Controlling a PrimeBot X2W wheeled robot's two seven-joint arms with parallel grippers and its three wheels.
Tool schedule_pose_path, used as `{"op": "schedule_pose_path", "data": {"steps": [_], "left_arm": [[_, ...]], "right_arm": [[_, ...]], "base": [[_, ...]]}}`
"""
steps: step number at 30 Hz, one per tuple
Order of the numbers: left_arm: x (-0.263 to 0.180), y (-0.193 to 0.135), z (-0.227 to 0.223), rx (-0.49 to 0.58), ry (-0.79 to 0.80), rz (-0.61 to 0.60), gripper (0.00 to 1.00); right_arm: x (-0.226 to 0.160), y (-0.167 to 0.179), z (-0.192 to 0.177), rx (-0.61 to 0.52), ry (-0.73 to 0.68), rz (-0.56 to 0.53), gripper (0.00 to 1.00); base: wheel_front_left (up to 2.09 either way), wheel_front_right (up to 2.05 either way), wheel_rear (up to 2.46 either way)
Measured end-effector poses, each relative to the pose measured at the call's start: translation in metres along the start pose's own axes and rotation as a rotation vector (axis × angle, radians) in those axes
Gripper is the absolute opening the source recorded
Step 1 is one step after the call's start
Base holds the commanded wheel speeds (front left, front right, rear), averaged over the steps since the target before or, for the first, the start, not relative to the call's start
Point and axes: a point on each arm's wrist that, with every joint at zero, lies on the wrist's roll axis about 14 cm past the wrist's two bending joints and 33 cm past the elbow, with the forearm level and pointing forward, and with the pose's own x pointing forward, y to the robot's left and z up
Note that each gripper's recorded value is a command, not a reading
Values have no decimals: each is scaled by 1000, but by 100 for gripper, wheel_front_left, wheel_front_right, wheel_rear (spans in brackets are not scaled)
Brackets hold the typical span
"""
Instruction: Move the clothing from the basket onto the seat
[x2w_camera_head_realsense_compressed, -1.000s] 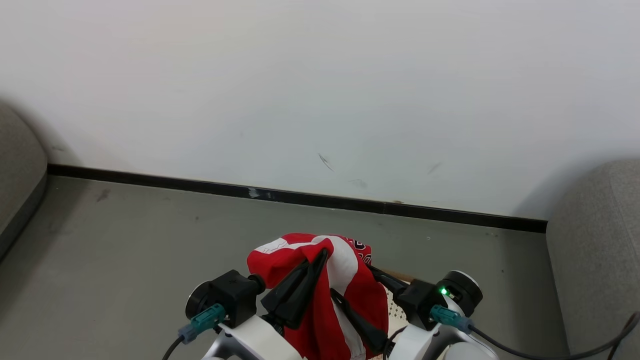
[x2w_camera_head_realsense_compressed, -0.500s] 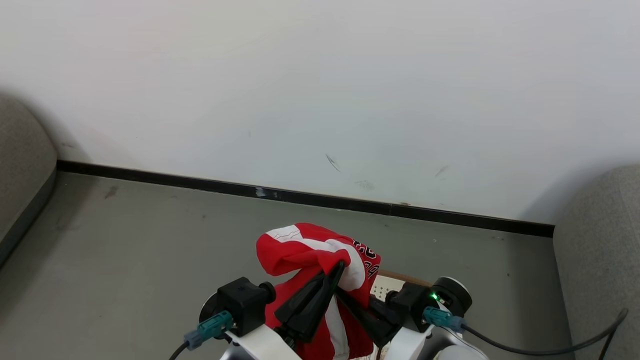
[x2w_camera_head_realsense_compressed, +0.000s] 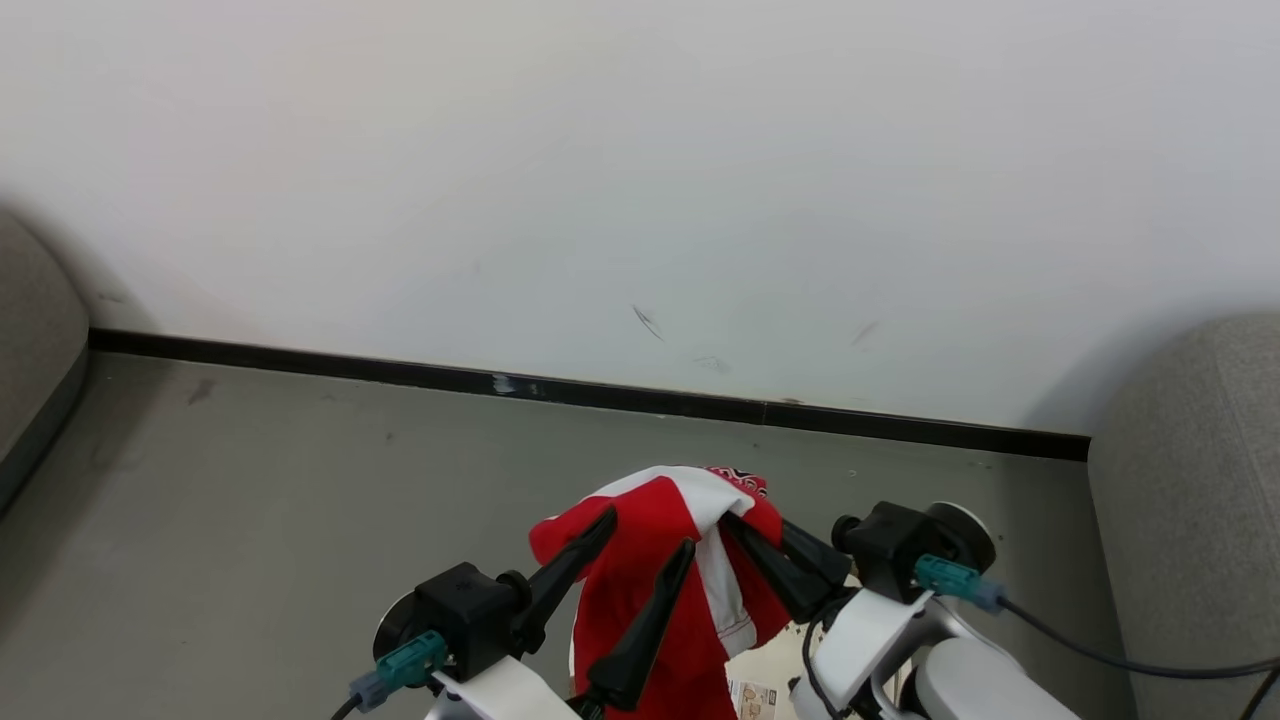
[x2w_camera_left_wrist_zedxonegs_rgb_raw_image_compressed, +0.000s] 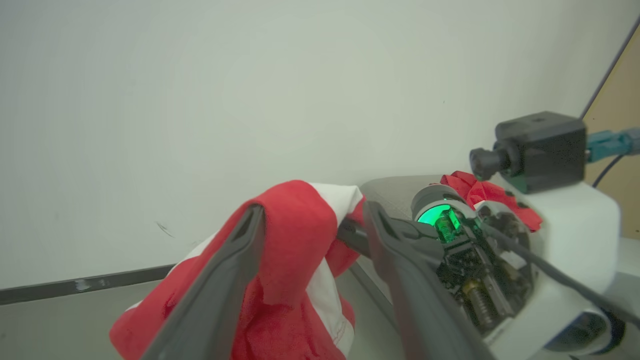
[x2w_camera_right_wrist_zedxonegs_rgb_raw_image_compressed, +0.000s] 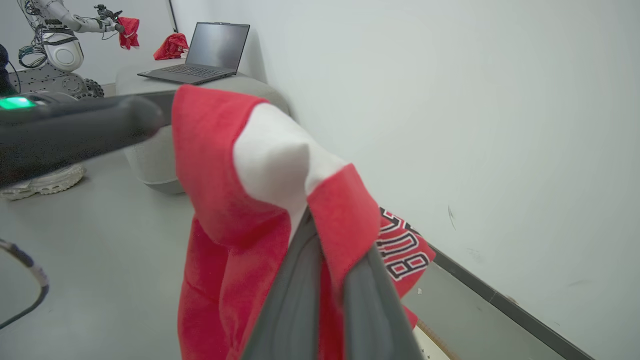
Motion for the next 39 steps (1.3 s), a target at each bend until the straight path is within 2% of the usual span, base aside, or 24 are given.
{"op": "schedule_pose_path", "data": {"steps": [14, 28, 39], "left_arm": [[6, -11, -11, -2, 28, -48, 100], [14, -33, -32, -29, 81, -132, 100], [23, -58, -47, -54, 118, -225, 100]], "right_arm": [[-28, -66, 28, -77, -63, -180, 0], [-98, -121, 26, -119, -25, -414, 0], [-154, -151, 33, -151, -15, -585, 0]], "base": [[0, 0, 0], [0, 0, 0], [0, 0, 0]]}}
